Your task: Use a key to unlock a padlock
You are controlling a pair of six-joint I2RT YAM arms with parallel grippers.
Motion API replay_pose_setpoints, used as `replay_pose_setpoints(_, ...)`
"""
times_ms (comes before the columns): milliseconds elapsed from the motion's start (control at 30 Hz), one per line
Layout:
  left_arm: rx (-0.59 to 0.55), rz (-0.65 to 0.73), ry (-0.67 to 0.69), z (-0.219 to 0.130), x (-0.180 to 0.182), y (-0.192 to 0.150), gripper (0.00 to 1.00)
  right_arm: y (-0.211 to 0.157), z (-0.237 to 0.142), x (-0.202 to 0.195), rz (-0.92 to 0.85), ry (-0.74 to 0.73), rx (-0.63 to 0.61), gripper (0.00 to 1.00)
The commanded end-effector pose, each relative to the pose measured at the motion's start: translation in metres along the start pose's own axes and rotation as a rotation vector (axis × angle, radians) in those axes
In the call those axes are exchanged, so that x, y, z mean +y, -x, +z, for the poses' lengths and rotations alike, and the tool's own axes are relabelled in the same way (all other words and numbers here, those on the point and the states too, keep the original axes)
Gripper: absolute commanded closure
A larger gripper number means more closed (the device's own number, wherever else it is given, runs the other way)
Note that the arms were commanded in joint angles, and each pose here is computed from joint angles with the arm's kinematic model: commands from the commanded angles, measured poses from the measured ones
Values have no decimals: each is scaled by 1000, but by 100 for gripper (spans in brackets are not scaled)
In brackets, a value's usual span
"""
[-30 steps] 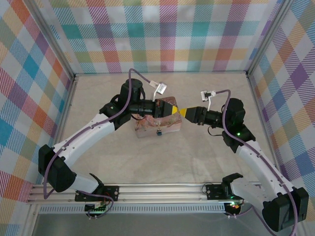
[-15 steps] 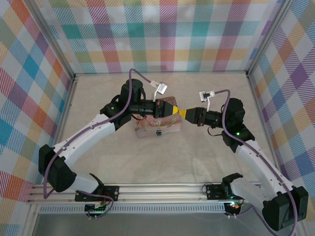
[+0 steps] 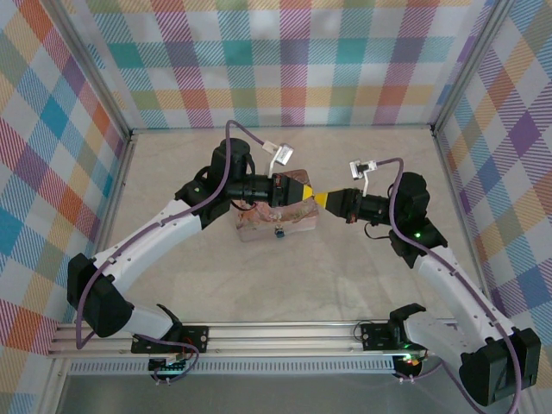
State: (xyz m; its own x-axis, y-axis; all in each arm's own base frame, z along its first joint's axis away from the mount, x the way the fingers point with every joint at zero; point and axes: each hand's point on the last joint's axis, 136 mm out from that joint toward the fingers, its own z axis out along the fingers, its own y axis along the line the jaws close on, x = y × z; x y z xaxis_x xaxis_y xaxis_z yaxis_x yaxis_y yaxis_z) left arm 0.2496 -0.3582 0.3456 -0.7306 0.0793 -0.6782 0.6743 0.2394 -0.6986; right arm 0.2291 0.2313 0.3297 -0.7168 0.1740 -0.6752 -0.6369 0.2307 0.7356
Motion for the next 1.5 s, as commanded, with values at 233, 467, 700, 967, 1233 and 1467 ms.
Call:
replay_pose_setpoints(233, -172, -66, 225, -35, 41, -1, 18, -7, -8, -9, -40, -87, -14, 100)
replay_pose_setpoints(467, -277, -183, 525, -77, 103, -28, 5, -9, -14, -34, -44, -231, -28, 100)
replay_pose_setpoints(700, -346, -334, 834, -118, 193, -57, 0, -17, -24, -59, -50, -373, -25, 100)
replay_pose_setpoints(967, -430, -414, 949, -131, 262, -49, 0, -26, -32, -75, -58, -452, -17, 100)
replay_pose_setpoints(1233, -439, -463, 977, -123, 316, -29, 0, -27, -36, -80, -73, -487, -16, 100)
replay_pose_setpoints(1467, -379, -424, 850, -86, 332, 0, 3, -33, -40, -86, -75, -515, -7, 100)
